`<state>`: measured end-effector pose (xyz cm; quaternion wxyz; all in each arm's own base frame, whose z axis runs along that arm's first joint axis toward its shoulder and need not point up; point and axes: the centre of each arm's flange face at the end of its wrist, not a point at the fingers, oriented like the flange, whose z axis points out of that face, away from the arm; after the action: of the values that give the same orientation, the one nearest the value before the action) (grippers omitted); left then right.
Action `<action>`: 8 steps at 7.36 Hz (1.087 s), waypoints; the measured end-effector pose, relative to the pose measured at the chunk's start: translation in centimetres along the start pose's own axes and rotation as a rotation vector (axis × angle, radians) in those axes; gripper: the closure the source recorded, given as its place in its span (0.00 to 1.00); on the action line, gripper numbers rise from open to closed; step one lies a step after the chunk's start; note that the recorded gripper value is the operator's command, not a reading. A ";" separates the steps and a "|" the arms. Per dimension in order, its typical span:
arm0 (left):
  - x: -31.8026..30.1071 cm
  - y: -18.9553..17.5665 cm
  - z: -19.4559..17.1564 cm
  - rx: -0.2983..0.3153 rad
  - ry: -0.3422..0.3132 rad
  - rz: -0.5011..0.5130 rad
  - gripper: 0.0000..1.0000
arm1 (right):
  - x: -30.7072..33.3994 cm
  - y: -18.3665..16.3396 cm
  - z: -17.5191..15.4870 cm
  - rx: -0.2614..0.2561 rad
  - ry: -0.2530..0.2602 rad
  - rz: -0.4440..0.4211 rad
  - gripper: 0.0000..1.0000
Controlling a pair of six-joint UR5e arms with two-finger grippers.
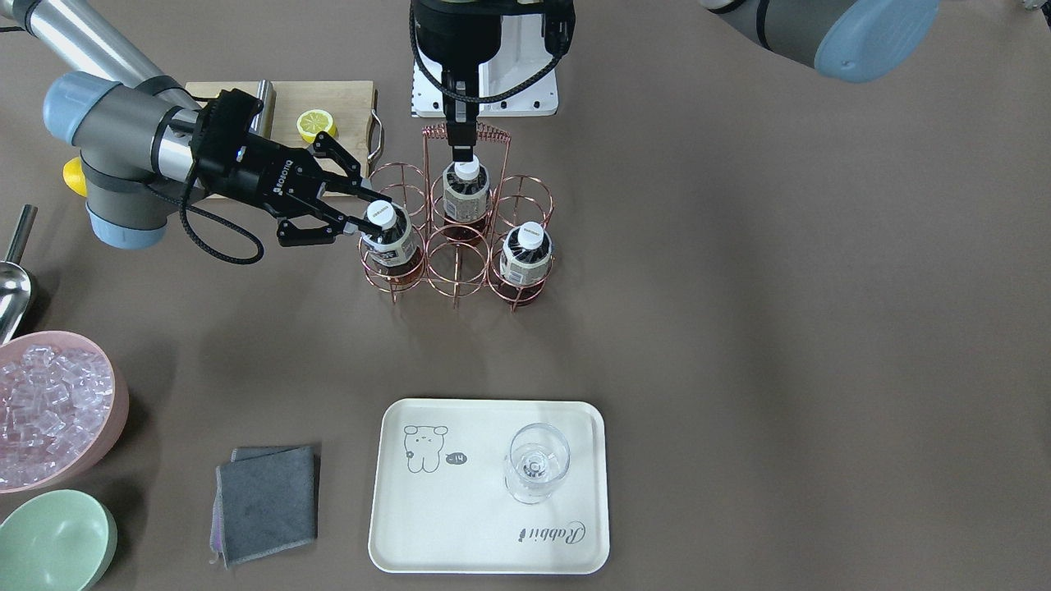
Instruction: Take tea from basket to plate
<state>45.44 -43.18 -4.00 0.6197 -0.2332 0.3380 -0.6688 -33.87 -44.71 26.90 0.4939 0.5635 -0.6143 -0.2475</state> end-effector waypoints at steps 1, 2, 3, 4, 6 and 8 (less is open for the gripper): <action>0.0 -0.1 0.1 0.002 -0.001 -0.001 1.00 | -1.0 -2.7 -0.6 -0.005 0.013 -0.002 1.00; 0.0 -0.1 0.2 0.005 -0.002 -0.002 1.00 | -1.5 -5.5 -1.6 -0.006 0.034 -0.006 1.00; 0.1 -0.2 0.4 0.012 -0.003 -0.005 1.00 | -0.9 -7.8 -3.0 -0.002 0.059 -0.009 1.00; 0.3 -0.2 0.4 0.017 -0.003 -0.007 1.00 | 0.2 -9.9 -4.7 0.004 0.090 -0.016 1.00; 1.1 -0.5 0.2 0.024 0.003 -0.018 1.00 | 2.5 -12.8 -6.9 0.013 0.157 -0.035 1.00; 3.0 -1.7 -1.2 0.022 0.031 -0.042 1.00 | 5.3 -15.0 -5.6 0.030 0.240 -0.039 1.00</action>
<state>43.03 -45.98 -3.84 0.6026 -0.2231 0.3351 -0.6891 -21.50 -51.92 17.89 0.5505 0.6082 -0.5434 -0.1784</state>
